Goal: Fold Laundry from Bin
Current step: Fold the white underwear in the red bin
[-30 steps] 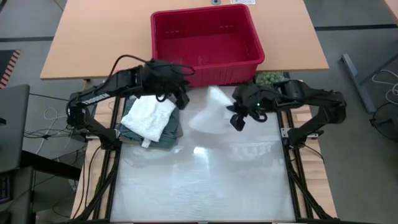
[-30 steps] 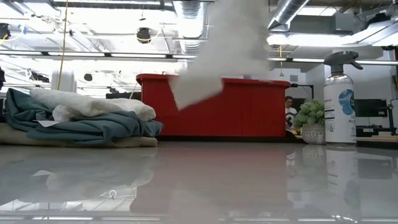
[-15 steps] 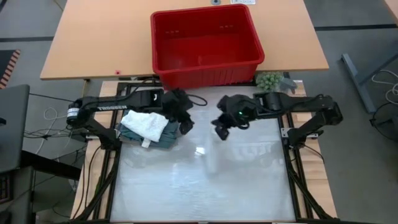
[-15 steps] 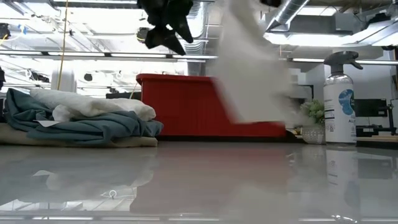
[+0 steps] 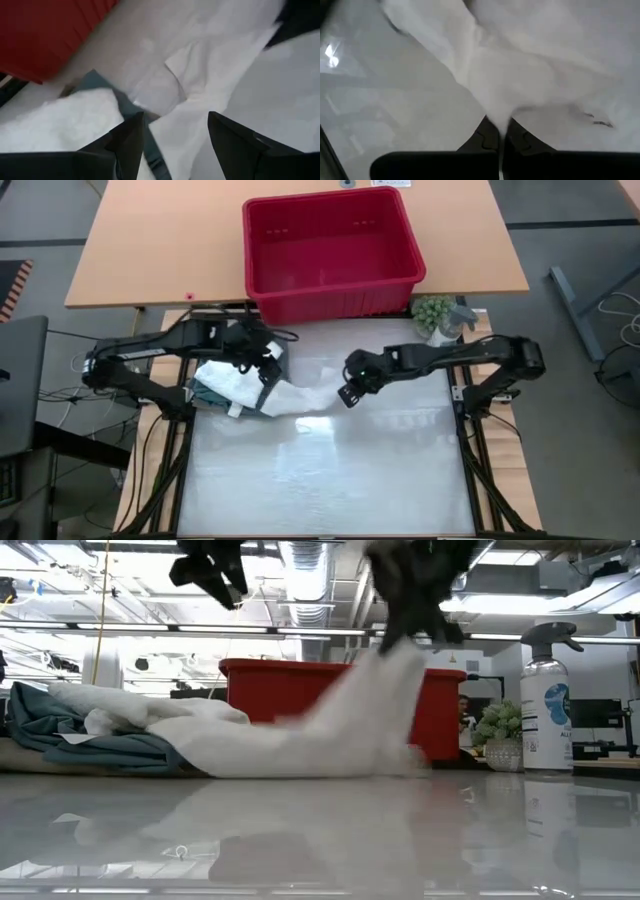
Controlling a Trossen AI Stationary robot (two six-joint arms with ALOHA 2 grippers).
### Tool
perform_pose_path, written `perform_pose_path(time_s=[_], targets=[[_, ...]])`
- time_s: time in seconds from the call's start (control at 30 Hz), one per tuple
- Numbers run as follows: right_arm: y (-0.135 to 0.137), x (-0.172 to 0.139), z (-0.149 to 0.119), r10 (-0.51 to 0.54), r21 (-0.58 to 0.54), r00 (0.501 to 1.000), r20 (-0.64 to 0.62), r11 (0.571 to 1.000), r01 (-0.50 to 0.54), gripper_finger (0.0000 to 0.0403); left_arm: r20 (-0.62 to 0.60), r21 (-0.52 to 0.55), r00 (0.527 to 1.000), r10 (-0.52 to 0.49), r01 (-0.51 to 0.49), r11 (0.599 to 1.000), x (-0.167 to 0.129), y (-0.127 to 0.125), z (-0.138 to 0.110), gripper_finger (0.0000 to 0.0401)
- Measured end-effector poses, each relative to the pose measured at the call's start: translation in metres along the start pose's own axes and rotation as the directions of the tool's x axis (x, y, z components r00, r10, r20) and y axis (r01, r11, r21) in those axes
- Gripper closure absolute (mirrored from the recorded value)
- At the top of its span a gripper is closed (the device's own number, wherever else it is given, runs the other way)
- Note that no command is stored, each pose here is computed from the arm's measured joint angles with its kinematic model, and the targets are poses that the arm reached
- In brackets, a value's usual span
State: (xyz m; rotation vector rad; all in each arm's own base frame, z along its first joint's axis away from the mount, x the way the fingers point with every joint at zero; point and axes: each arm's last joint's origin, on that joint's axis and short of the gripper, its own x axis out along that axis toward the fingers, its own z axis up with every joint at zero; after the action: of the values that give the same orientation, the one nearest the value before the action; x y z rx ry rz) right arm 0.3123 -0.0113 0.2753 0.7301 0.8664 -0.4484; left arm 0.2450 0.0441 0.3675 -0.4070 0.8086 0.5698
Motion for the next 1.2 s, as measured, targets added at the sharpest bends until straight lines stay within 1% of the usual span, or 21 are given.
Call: perform_pose_path(time_s=[0.1,0.2,0.27,0.33,0.37,0.43,0.5,0.57,0.63,0.7,0.77,0.87,0.93,1.0,1.07,1.13,1.2], targets=[[-0.02,0.021,-0.016,-0.003,0.084,0.997,-0.078,0.996,0.009,0.0384,0.023,-0.011,0.999,-0.036,0.036,0.999,-0.005,0.0,0.001,0.0195],[-0.04,0.035,-0.031,-0.022,0.166,0.981,-0.191,0.985,0.054,0.0384,0.006,-0.032,0.989,-0.148,0.148,0.988,-0.007,-0.004,0.003,0.0195],[-0.045,0.039,-0.039,-0.009,0.199,0.971,-0.238,0.978,0.058,0.0384,-0.027,-0.057,0.971,-0.238,0.236,0.97,-0.008,-0.009,0.001,0.0195],[-0.043,0.038,-0.046,-0.013,0.194,0.966,-0.258,0.979,0.066,0.0384,-0.017,-0.061,0.958,-0.285,0.283,0.957,-0.008,-0.018,-0.001,0.0195],[-0.041,0.037,-0.049,-0.016,0.189,0.964,-0.265,0.98,0.068,0.0384,0.0,-0.052,0.957,-0.291,0.291,0.955,-0.006,-0.023,-0.004,0.0195],[-0.038,0.037,-0.052,-0.016,0.175,0.961,-0.274,0.982,0.066,0.0384,0.016,-0.01,0.962,-0.271,0.271,0.962,0.0,-0.035,-0.015,0.0195],[-0.038,0.037,-0.055,-0.029,0.166,0.961,-0.276,0.983,0.077,0.0384,0.001,0.085,0.977,-0.212,0.211,0.974,0.007,-0.042,-0.031,0.0195],[-0.037,0.037,-0.054,-0.031,0.175,0.966,-0.257,0.981,0.078,0.0384,-0.003,0.148,0.989,-0.146,0.145,0.978,0.018,-0.048,-0.051,0.0195],[-0.037,0.038,-0.051,-0.019,0.185,0.971,-0.239,0.981,0.064,0.0384,-0.013,0.163,0.994,-0.108,0.109,0.981,0.032,-0.052,-0.072,0.0195],[-0.035,0.038,-0.049,0.0,0.196,0.975,-0.222,0.98,0.045,0.0384,-0.031,0.126,0.995,-0.097,0.1,0.987,0.046,-0.055,-0.092,0.0195],[-0.032,0.034,-0.048,0.039,0.209,0.976,-0.213,0.978,0.007,0.0384,-0.045,0.05,0.994,-0.096,0.099,0.994,0.054,-0.057,-0.106,0.0195],[-0.021,0.017,-0.041,0.185,0.22,0.972,-0.147,0.964,-0.15,0.0384,-0.043,-0.051,0.993,-0.114,0.112,0.992,0.055,-0.062,-0.117,0.0195],[-0.016,0.001,-0.035,0.273,0.228,0.959,-0.078,0.941,-0.25,0.0384,-0.008,-0.086,0.987,-0.16,0.159,0.984,0.05,-0.068,-0.115,0.0195],[-0.013,-0.014,-0.028,0.34,0.228,0.94,-0.005,0.916,-0.33,0.0384,0.04,-0.1,0.975,-0.217,0.22,0.97,0.045,-0.075,-0.11,0.0195],[-0.014,-0.027,-0.02,0.39,0.229,0.918,0.068,0.89,-0.395,0.0384,0.106,-0.102,0.963,-0.246,0.256,0.961,0.042,-0.08,-0.105,0.0195],[-0.016,-0.04,-0.011,0.424,0.228,0.892,0.156,0.863,-0.45,0.0384,0.181,-0.077,0.955,-0.233,0.25,0.965,0.04,-0.083,-0.102,0.0195],[-0.02,-0.048,-0.003,0.429,0.249,0.874,0.23,0.842,-0.479,0.0384,0.267,-0.043,0.941,-0.208,0.227,0.973,0.039,-0.085,-0.097,0.0195]])
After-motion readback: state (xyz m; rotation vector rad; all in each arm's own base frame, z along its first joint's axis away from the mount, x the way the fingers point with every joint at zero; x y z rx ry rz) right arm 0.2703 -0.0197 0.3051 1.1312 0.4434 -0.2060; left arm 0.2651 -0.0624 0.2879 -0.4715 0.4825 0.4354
